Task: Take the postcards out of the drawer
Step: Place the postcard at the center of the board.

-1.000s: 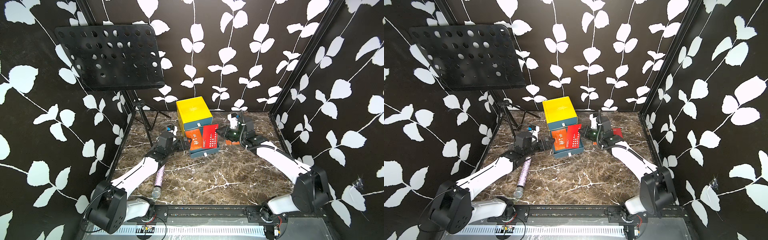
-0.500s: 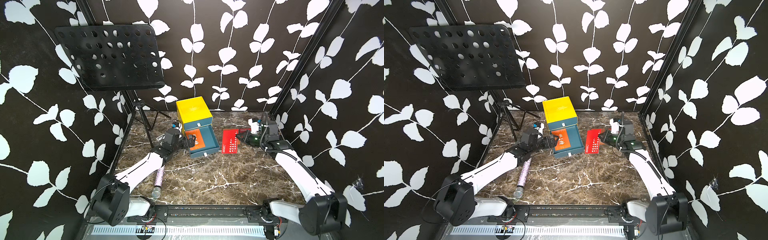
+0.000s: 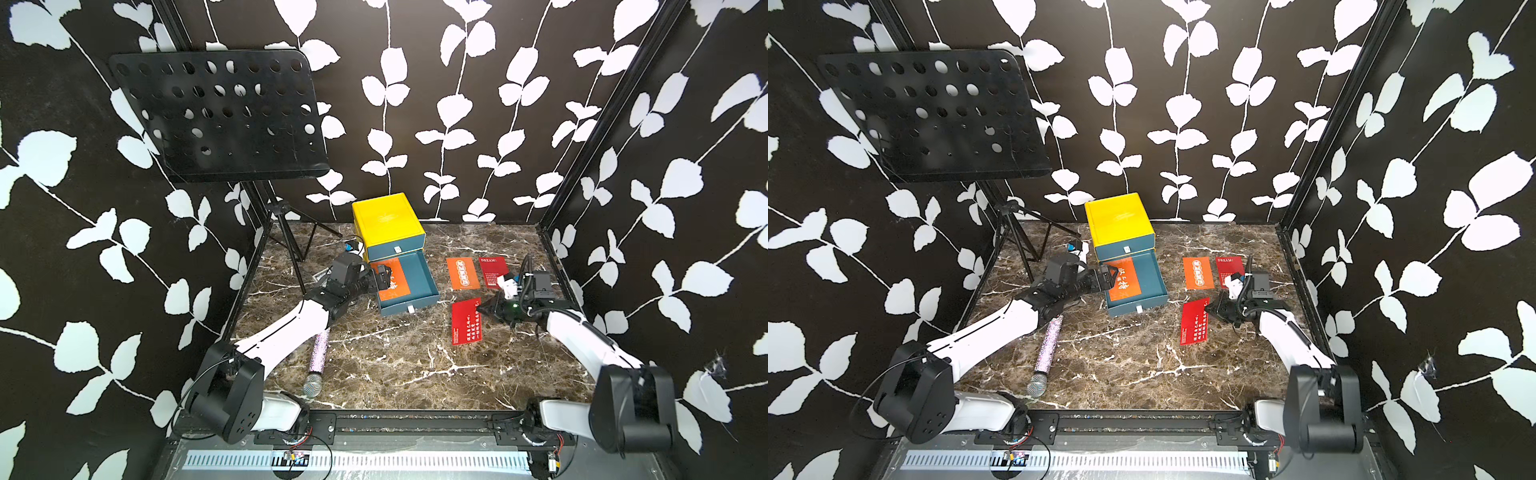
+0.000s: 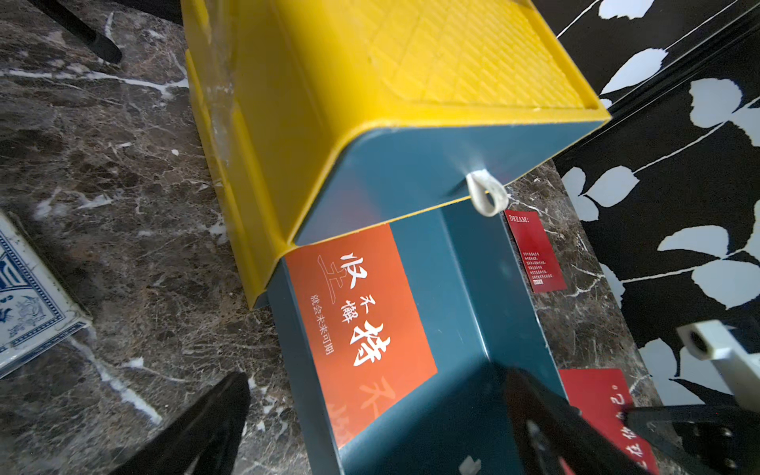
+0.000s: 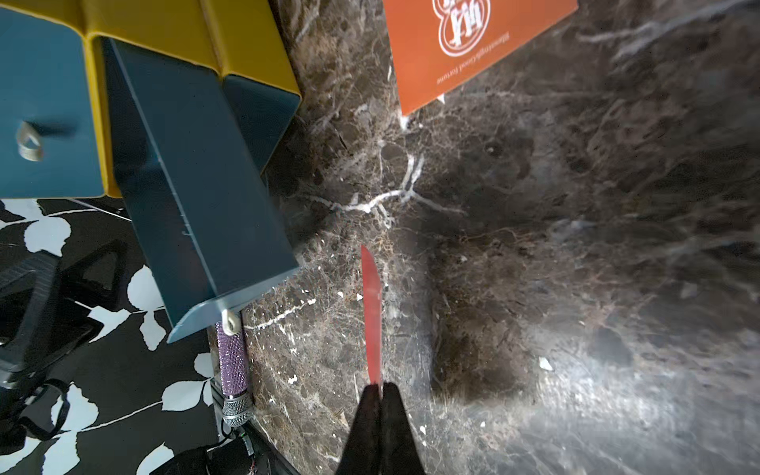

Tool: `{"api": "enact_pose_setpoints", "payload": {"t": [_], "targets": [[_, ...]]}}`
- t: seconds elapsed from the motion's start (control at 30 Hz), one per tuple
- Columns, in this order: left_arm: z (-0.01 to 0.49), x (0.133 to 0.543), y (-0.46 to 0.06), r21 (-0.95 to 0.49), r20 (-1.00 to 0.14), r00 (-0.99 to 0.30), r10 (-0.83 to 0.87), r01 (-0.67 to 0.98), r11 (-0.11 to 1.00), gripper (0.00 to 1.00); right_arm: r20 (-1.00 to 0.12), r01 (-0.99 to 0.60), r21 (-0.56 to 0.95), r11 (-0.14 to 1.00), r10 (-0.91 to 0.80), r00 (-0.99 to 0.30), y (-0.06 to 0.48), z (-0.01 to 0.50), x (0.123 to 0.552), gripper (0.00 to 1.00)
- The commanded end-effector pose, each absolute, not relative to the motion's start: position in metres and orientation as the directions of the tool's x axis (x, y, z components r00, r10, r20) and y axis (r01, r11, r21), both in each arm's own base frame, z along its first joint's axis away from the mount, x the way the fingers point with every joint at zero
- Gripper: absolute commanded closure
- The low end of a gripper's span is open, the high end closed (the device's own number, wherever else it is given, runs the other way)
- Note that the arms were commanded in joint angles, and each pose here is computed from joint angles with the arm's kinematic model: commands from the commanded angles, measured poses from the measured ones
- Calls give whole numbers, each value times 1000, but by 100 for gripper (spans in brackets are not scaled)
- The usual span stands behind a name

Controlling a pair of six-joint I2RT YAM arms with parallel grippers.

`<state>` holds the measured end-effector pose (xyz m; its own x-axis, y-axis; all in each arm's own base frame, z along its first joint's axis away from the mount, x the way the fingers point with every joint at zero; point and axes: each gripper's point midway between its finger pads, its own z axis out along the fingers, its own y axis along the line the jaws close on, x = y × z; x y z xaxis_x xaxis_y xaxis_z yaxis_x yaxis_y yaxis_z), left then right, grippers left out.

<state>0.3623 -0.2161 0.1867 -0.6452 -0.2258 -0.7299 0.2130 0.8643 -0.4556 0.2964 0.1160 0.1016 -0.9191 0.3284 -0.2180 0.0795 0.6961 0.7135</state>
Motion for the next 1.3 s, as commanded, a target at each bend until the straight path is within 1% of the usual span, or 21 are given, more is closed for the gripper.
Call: {"api": "enact_pose_setpoints", "payload": {"t": [0.0, 0.13, 0.27, 0.43, 0.53, 0.67, 0.7, 0.77, 0.87, 0.93, 1.1, 1.27], "targets": [[200, 362, -215, -446, -752, -620, -226, 226, 866, 1, -304, -49, 748, 661, 276, -912, 136, 112, 314, 100], [198, 361, -213, -443, -753, -617, -228, 220, 869, 1, -290, -66, 746, 662, 233, -928, 154, 97, 322, 100], [199, 359, -210, -436, -758, -613, -225, 219, 873, 1, -256, -38, 746, 665, 234, -938, 159, 76, 328, 100], [197, 357, -207, -424, -763, -607, -221, 213, 880, 1, -228, -9, 721, 693, 225, -947, 155, 53, 321, 100], [195, 357, -207, -422, -763, -609, -217, 214, 881, 1, -199, 15, 679, 734, 203, -959, 148, 34, 313, 99], [196, 358, -207, -420, -764, -608, -215, 216, 882, 1, -208, 26, 593, 805, 184, -961, 134, 28, 309, 78], [196, 357, -207, -418, -764, -609, -213, 217, 882, 1, -207, 31, 564, 825, 178, -962, 129, 26, 309, 76], [197, 357, -206, -410, -770, -604, -207, 219, 886, 1, -253, 14, 519, 855, 170, -952, 121, 39, 313, 71], [196, 356, -203, -398, -775, -600, -199, 219, 891, 1, -306, 1, 477, 879, 167, -937, 113, 59, 317, 68], [195, 356, -202, -390, -777, -599, -193, 218, 894, 1, -344, -15, 478, 878, 171, -923, 114, 76, 321, 66], [187, 355, -199, -379, -776, -603, -187, 209, 901, 1, -465, -105, 492, 864, 159, -871, 135, 125, 330, 58], [178, 354, -195, -397, -762, -616, -201, 199, 896, 1, -579, -220, 514, 829, 147, -802, 170, 171, 341, 51]]}}
